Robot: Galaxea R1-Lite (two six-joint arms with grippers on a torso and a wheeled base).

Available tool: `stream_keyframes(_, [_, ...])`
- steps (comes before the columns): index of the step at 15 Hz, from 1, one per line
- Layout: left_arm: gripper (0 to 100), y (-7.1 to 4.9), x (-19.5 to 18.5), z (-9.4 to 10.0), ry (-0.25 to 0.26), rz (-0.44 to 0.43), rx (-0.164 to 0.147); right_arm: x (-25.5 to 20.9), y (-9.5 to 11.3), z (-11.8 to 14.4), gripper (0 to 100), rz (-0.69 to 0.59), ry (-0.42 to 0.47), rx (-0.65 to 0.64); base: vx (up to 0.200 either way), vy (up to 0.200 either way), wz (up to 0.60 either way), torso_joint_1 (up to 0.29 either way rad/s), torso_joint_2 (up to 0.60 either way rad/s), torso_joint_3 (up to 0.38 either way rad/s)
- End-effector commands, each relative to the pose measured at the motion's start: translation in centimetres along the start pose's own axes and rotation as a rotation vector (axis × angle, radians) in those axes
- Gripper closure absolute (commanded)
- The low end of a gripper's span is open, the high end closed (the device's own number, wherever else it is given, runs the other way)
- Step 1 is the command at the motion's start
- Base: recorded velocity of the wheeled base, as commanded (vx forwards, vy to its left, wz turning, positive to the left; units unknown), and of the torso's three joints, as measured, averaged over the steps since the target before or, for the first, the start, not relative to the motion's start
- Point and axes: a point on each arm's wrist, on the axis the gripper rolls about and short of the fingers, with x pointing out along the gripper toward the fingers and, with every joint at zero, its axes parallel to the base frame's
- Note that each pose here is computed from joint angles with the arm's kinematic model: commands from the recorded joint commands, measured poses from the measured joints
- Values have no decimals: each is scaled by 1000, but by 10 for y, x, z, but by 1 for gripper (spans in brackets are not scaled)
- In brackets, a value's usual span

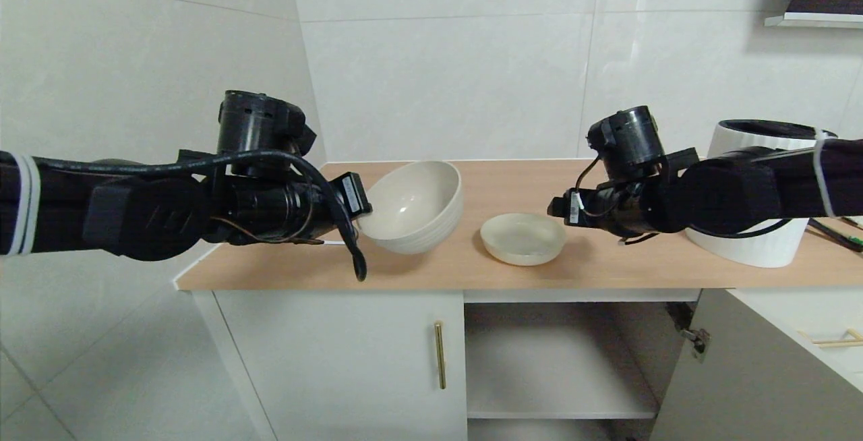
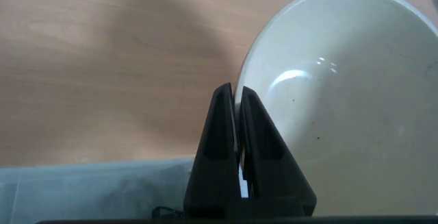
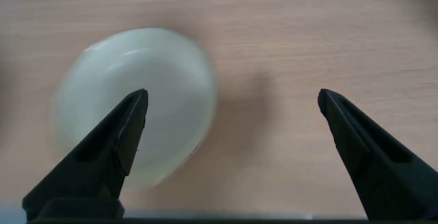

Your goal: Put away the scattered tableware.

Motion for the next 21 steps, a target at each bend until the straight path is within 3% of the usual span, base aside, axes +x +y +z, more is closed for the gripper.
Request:
stream_keyframes(1, [100,-3,-12,3,-21,-17,2,31,7,-16,0,-36,44,-24,0,0,0,0,0,0])
stream_keyframes(9, [100,-3,-13,4,-23,-17,1,42,9,-24,0,-47,63,-31,0,0,0,0,0,0])
stream_keyframes(10, [100,-3,-13,4,-25,-16,1,42,9,-23,100,-44,61,-28,0,0,0,0,0,0])
stream_keyframes(17, [100,-6,-22,8,-45,-31,-3,36,8,-19,100,-27,57,-2,0,0,0,0,0,0])
stream_keyframes(21, [100,-1,-34,0,-27,-34,0,-24,-6,4,100,100,81,69,0,0,0,0,0,0])
